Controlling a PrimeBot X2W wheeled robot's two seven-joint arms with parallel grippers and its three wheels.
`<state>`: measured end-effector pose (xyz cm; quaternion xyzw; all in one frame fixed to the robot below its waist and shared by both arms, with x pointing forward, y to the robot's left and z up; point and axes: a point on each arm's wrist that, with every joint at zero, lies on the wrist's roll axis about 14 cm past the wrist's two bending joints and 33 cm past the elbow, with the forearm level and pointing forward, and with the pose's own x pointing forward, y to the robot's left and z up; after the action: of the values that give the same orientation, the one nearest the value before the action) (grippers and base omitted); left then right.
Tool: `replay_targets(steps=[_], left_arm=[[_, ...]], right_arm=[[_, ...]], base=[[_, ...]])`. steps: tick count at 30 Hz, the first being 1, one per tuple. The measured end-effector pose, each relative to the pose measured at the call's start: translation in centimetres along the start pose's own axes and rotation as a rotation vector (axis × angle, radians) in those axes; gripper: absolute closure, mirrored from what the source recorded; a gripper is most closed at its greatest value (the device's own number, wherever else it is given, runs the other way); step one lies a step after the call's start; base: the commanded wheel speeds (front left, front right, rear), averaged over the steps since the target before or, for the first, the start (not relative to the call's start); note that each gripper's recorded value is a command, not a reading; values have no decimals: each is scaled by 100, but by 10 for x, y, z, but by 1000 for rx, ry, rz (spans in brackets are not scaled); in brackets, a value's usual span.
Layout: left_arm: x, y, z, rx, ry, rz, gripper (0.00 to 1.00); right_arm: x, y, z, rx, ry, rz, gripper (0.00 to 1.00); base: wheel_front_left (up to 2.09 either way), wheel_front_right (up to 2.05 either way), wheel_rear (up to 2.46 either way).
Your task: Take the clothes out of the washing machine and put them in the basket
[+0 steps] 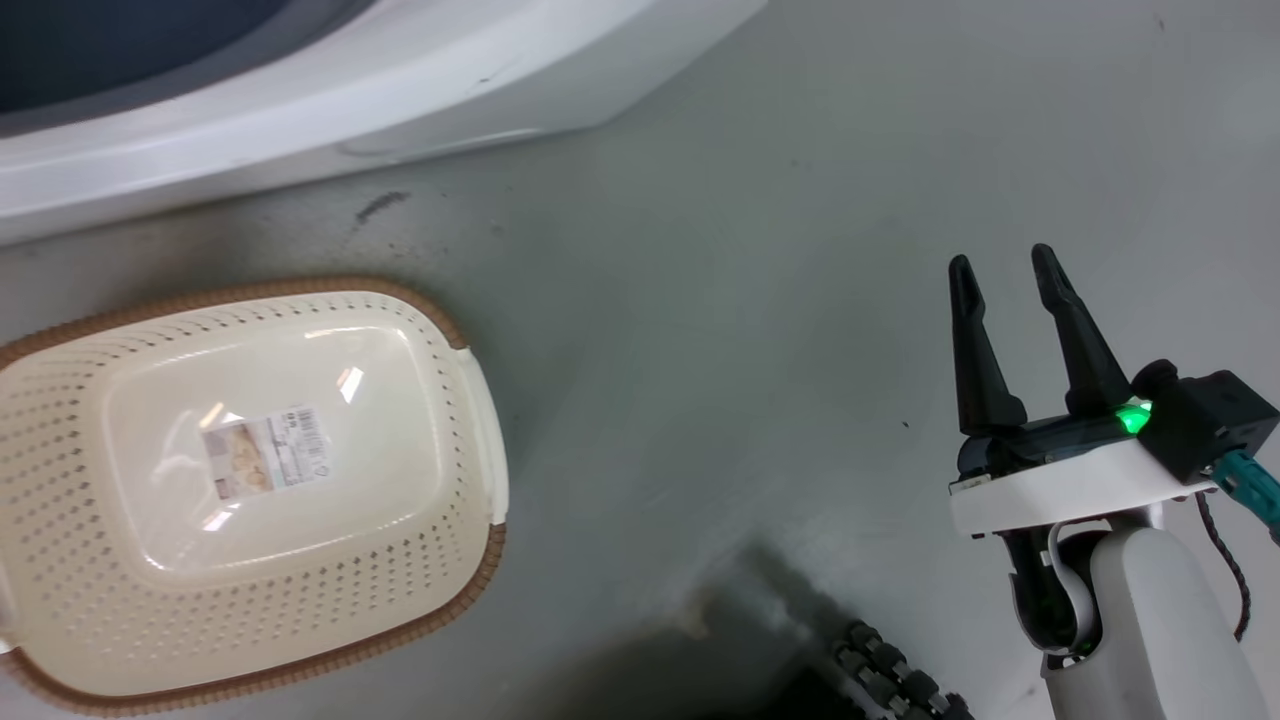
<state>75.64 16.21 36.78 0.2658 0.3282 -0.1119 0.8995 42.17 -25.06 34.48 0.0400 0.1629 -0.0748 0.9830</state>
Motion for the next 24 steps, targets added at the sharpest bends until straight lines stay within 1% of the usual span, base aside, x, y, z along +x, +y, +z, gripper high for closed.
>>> replay_targets(steps=[5,13,17,18,19,21,24], left_arm=[[23,0,-24,-5,135,-8,0],[50,-15,-56,-20,248,-52,0],[57,-25,-65,-34,268,-82,0],[58,-27,-65,-35,268,-90,91],[59,-32,-66,-31,270,-101,100],[59,-37,-65,-24,262,-119,100],[60,-34,-60,-9,218,-110,100]], right_arm=[[1,-2,-12,3,35,-7,0],[1,-11,-21,7,61,-36,0],[1,-13,-25,7,72,-41,0],[1,-13,-26,6,75,-41,0],[2,-13,-28,6,78,-40,0],[4,-12,-29,6,79,-37,0],[6,-11,-28,8,75,-34,0]], base=[[0,0,0],[0,0,0],[0,0,0],[0,0,0],[0,0,0],[0,0,0],[0,0,0]])
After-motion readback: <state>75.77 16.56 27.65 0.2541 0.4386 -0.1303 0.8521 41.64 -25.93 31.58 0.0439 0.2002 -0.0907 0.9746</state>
